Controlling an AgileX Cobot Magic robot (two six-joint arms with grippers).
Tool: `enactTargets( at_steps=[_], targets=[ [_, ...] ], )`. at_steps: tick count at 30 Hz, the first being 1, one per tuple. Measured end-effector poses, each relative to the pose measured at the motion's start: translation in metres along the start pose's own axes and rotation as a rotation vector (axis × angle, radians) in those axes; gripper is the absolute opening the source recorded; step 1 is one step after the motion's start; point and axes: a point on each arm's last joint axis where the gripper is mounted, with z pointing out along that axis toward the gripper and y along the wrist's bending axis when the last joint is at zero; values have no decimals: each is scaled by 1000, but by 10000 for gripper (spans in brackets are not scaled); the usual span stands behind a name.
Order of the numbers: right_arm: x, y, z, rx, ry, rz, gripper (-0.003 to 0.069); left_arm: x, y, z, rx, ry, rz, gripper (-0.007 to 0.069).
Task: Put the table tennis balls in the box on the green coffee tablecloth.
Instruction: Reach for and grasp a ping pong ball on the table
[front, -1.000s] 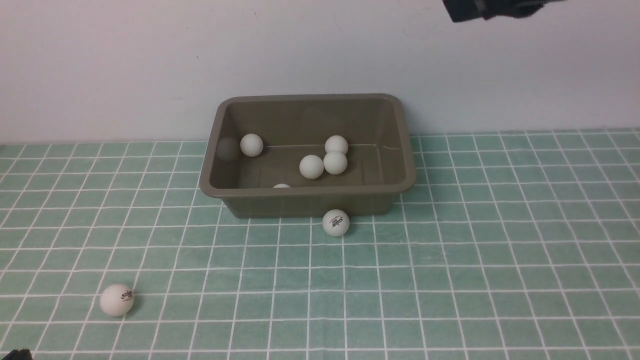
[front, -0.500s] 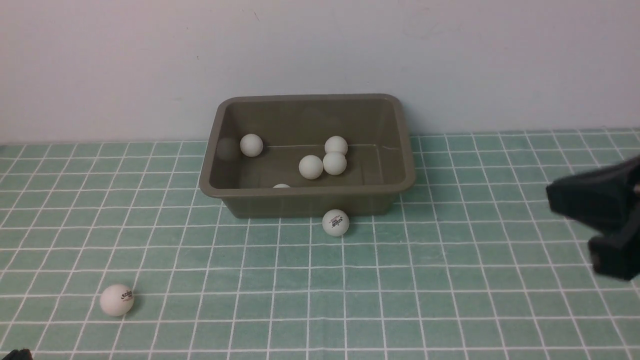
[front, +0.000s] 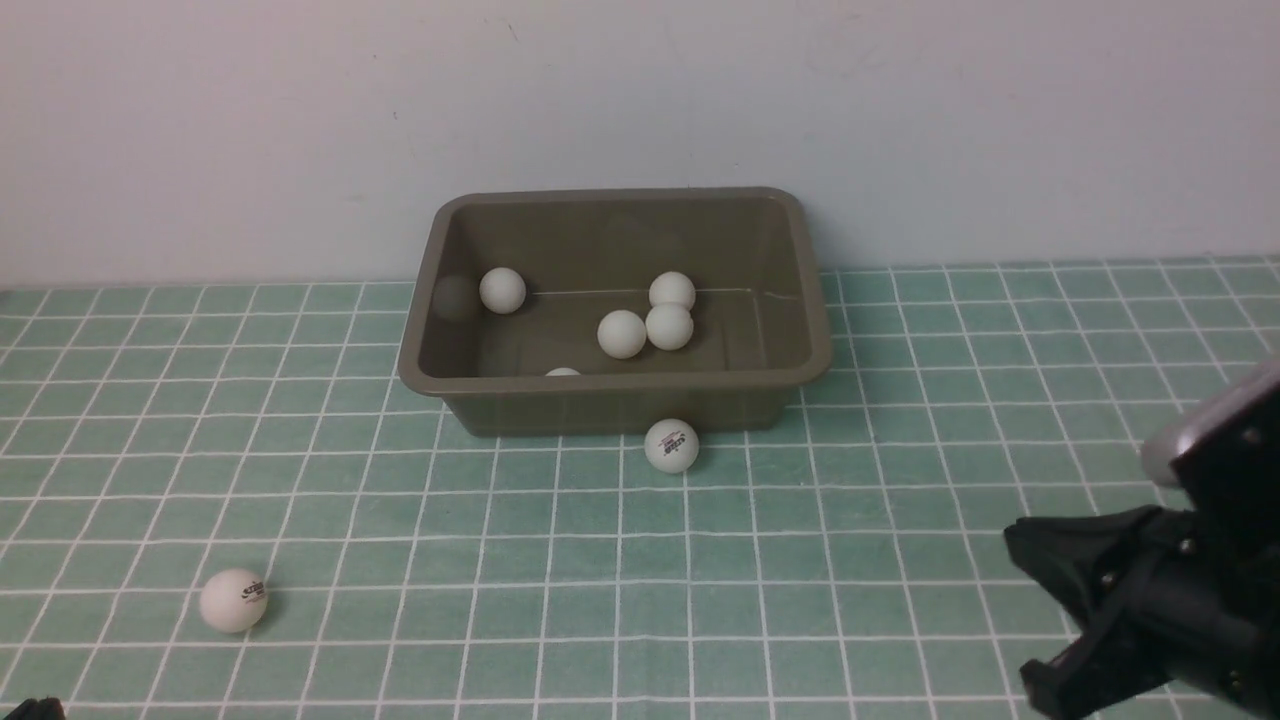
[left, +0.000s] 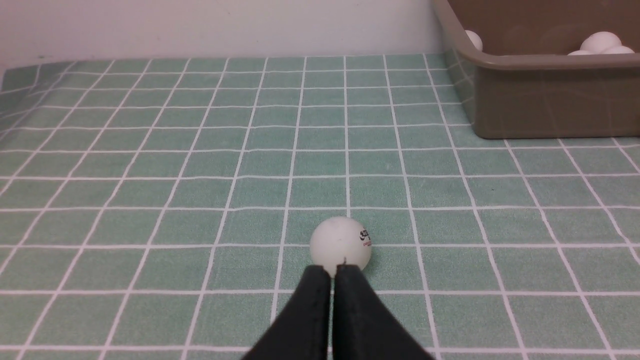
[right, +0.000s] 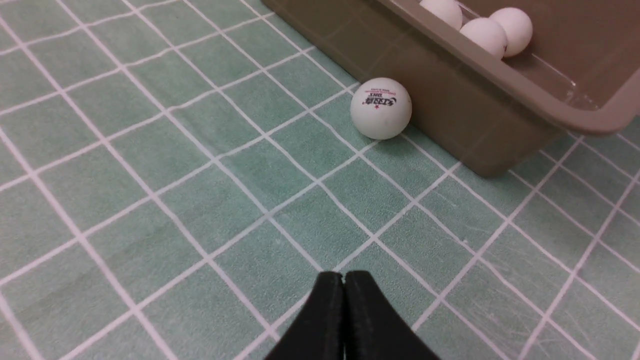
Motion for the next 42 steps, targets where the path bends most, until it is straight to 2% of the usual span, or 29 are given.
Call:
enactTargets(
  at_steps=[4,12,20,34,38,42],
  targets=[
    [-10,0,23,24,-41,30,-10,0,0,0,0,0,0,-5],
    [-9,19,55,-16,-51,80,-10,0,0,0,0,0,0,-5],
    [5,18,75,100,-107,275,-10,0,0,0,0,0,0,-5],
    [13,29,104,68,-135,226,-3,0,0,0,0,0,0,-5],
    [14,30,106,68,-145,219,68,0,0,0,0,0,0,-5],
    [14,31,106,56,-149,229,208,0,0,0,0,0,0,-5]
  ],
)
